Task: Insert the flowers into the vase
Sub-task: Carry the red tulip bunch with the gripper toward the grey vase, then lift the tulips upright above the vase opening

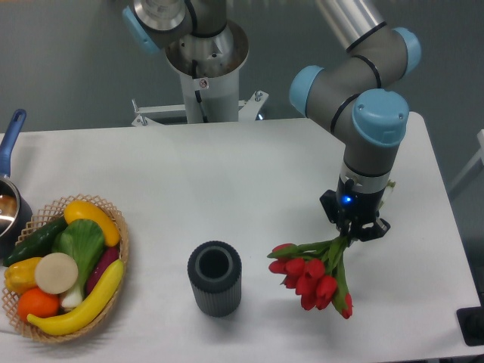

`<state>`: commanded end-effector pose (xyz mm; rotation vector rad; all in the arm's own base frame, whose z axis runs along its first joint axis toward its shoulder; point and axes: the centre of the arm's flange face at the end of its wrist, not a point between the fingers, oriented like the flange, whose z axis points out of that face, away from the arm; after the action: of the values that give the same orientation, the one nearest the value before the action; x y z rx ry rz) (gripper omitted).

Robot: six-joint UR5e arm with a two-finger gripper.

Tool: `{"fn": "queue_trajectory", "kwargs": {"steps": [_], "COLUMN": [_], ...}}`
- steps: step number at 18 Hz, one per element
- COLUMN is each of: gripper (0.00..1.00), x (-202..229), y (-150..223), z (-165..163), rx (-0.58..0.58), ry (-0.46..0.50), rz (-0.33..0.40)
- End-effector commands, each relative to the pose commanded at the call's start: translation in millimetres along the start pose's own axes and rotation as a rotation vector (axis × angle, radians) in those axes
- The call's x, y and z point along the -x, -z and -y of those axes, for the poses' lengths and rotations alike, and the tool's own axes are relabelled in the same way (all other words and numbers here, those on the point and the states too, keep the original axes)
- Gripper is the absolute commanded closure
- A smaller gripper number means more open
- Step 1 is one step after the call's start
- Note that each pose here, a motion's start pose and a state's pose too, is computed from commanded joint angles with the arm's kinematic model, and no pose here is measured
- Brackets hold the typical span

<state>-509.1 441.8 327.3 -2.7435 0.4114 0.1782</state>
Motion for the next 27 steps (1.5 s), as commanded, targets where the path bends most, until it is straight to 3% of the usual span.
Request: {"fn": "queue_trajectory", "kwargs": {"steps": [4, 10, 17, 27], "gripper": [0.93, 0.93, 0.93, 0.92], "x": [-1.5, -4.9, 3.1, 4.2], "y": [3.6, 5.9, 27.0, 58.6], "z": [14.8, 30.1, 35.1, 54.2], "rx": [-0.201, -0.356, -0.634, -0.853], "ry": [0.066, 0.114, 0.189, 0.165], "rz": [-0.045, -0.095, -0.150, -0.150]}}
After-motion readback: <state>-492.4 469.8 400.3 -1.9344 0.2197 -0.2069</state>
